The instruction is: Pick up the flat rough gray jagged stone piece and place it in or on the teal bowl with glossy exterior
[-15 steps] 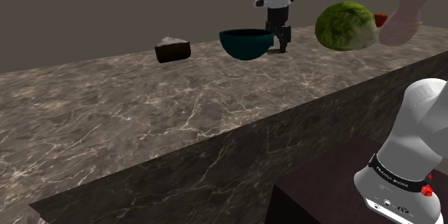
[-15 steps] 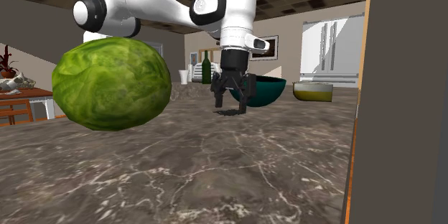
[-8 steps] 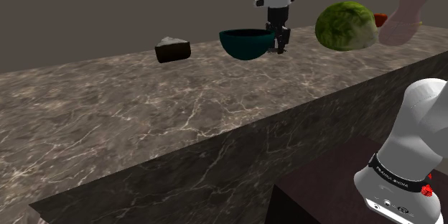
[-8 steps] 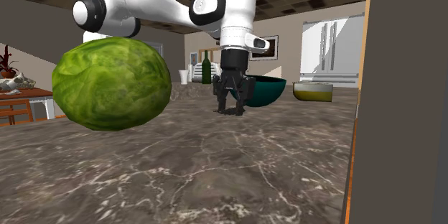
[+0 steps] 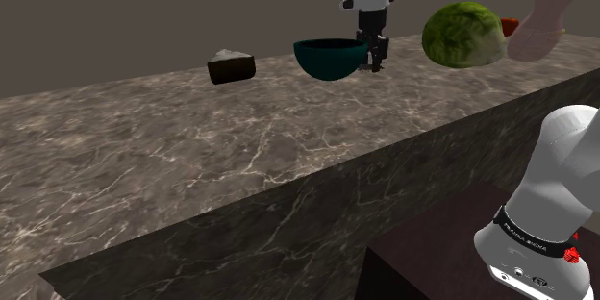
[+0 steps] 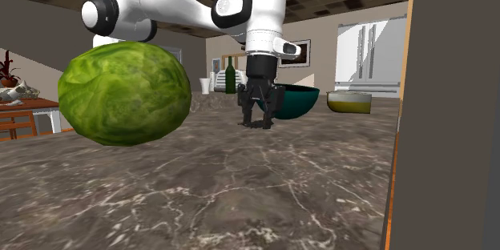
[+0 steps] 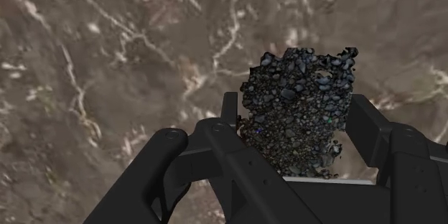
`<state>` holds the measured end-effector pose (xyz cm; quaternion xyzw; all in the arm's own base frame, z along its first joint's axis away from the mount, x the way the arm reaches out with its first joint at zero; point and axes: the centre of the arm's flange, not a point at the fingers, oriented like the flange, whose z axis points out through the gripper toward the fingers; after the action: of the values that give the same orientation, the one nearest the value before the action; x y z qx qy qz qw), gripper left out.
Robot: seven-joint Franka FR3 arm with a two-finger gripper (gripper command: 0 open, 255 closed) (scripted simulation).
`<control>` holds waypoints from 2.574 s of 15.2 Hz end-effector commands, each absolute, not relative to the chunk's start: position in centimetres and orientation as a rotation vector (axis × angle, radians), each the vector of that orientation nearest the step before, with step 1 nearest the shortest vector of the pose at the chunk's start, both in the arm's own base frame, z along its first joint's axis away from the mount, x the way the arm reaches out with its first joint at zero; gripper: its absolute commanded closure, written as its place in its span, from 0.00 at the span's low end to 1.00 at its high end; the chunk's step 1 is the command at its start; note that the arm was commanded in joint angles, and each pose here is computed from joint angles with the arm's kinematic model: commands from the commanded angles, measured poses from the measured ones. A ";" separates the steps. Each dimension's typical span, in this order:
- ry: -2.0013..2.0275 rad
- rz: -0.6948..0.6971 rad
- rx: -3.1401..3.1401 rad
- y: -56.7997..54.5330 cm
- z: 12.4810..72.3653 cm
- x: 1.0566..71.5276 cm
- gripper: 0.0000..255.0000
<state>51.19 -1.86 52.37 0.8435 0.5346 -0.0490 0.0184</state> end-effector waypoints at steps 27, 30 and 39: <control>1.661 -0.158 2.621 -1.8 65.8 51.1 1.00; 1.661 -0.158 2.621 -1.8 67.4 51.1 1.00; 1.661 -0.158 2.621 3.3 70.2 52.5 1.00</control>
<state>52.17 2.07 70.10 0.8432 0.5349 -0.0507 0.0175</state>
